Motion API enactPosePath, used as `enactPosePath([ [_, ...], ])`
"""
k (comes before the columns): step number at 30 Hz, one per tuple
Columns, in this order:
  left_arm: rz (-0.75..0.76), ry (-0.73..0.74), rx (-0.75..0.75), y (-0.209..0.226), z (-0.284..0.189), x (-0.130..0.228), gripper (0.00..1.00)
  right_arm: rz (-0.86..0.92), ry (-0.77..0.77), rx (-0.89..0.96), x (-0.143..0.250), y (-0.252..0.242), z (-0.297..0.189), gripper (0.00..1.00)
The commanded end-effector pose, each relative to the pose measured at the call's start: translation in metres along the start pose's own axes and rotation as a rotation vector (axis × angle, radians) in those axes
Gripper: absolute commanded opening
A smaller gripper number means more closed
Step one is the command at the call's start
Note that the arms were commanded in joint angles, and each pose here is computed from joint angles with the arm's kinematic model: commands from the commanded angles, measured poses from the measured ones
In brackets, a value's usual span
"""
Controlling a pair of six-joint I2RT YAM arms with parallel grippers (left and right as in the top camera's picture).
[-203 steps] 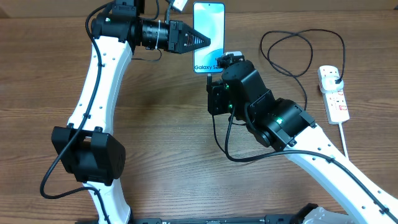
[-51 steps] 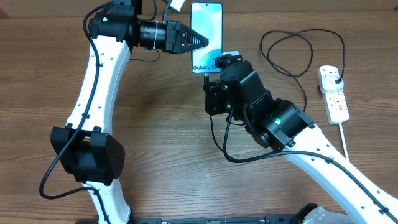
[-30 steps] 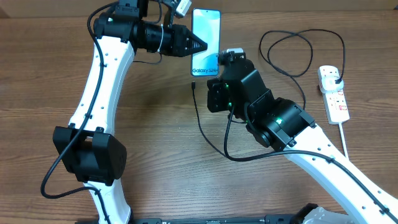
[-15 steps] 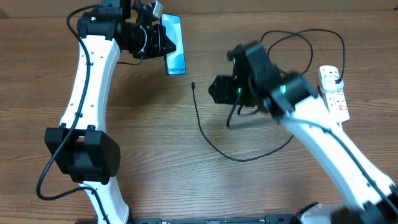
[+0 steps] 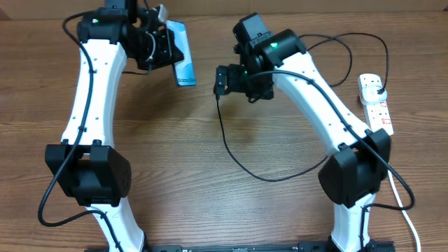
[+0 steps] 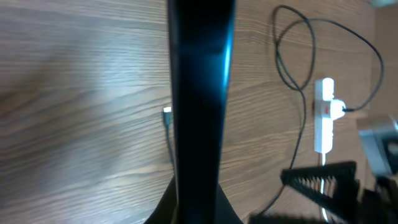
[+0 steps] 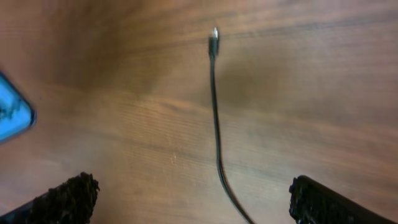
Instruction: Plug charger to phone and switch on socket
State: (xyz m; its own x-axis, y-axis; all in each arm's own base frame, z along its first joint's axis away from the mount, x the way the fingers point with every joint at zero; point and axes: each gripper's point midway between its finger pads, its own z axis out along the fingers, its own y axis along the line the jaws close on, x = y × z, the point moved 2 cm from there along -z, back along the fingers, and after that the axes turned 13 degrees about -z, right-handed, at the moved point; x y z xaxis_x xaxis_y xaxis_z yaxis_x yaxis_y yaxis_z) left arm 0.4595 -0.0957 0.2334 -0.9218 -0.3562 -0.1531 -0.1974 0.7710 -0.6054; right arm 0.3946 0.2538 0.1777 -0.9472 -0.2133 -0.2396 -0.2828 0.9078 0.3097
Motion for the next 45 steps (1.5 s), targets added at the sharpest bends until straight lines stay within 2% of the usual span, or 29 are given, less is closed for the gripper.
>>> enactPosePath([
  [1,-0.045,-0.029,-0.009,0.012,-0.012,-0.009,0.04,0.054,-0.088,-0.041,-0.018,0.01,-0.014,1.0],
  [7,-0.08,-0.023,-0.035,0.035,-0.024,-0.012,0.04,0.046,-0.16,-0.06,-0.034,0.022,-0.01,1.0],
  [22,-0.082,-0.02,-0.043,0.041,-0.027,-0.013,0.04,0.022,-0.138,0.02,-0.028,0.014,0.015,1.0],
  [26,-0.081,-0.019,-0.043,0.041,-0.027,-0.012,0.04,-0.017,-0.089,-0.04,-0.02,0.022,0.021,0.89],
  [32,-0.082,-0.016,-0.036,0.04,-0.027,-0.012,0.04,-0.021,-0.056,-0.066,-0.018,0.023,0.035,0.89],
  [35,-0.081,-0.016,-0.036,0.04,-0.027,-0.012,0.04,-0.012,-0.058,-0.012,-0.02,0.014,0.047,0.87],
  [39,-0.08,-0.018,-0.036,0.04,-0.027,-0.012,0.04,0.012,-0.068,0.126,-0.021,-0.004,0.065,0.79],
  [45,-0.079,-0.021,-0.034,0.04,-0.027,-0.013,0.04,-0.056,-0.077,0.184,-0.022,0.003,0.098,0.68],
])
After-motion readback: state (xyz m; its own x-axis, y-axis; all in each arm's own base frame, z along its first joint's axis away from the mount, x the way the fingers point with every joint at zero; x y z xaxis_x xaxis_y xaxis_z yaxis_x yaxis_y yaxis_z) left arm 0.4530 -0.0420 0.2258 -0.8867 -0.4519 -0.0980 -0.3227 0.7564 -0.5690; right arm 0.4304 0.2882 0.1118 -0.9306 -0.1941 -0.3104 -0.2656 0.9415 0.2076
